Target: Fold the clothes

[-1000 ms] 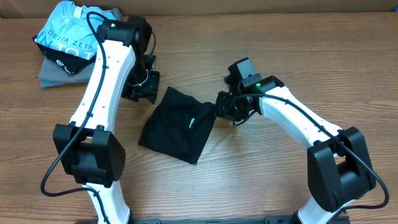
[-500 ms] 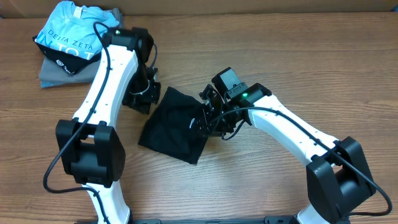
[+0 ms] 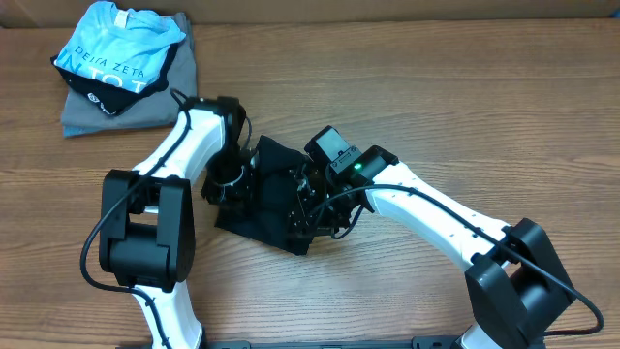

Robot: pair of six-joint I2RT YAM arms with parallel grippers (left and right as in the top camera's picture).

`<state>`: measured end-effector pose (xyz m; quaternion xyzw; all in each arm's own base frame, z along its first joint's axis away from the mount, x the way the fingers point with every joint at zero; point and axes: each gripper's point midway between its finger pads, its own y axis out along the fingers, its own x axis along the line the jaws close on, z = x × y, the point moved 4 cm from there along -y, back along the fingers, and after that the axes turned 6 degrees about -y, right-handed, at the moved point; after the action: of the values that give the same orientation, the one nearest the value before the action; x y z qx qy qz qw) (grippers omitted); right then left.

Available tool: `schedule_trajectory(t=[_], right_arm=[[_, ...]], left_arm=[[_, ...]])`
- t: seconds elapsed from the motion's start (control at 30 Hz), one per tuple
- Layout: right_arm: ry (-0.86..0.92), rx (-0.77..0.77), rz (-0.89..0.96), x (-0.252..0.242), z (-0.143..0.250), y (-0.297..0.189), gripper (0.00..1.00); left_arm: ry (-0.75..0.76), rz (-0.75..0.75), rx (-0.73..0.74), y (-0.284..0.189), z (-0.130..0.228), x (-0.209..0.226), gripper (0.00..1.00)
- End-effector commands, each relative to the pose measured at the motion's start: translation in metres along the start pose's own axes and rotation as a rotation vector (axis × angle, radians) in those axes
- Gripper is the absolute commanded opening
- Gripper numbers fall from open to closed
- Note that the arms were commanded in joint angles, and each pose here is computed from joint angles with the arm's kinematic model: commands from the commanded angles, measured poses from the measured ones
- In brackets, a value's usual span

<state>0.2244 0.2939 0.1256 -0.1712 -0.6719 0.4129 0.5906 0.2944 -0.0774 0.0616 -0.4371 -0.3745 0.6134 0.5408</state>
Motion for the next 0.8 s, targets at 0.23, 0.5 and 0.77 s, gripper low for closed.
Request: schedule_trajectory(t=[0.23,0.5,0.77], right_arm=[[0.084,-0.002,0.012,-0.020,0.005,0.016,0.46],[0.033,-0.051,-0.029,-0.012,-0.007,0.016,0.57],[-0.030,-0.103,-0.057,0.002,-0.016,0.022,0.38]], left_arm=[[-0.030,-0.039,0.016,0.008,0.004,0.014,0.09],[-0.010,0.000,-0.038,-0.036,-0.006,0.000,0.14],[0.001,-0.005,-0.096,-0.066,-0.013,-0.005,0.16]])
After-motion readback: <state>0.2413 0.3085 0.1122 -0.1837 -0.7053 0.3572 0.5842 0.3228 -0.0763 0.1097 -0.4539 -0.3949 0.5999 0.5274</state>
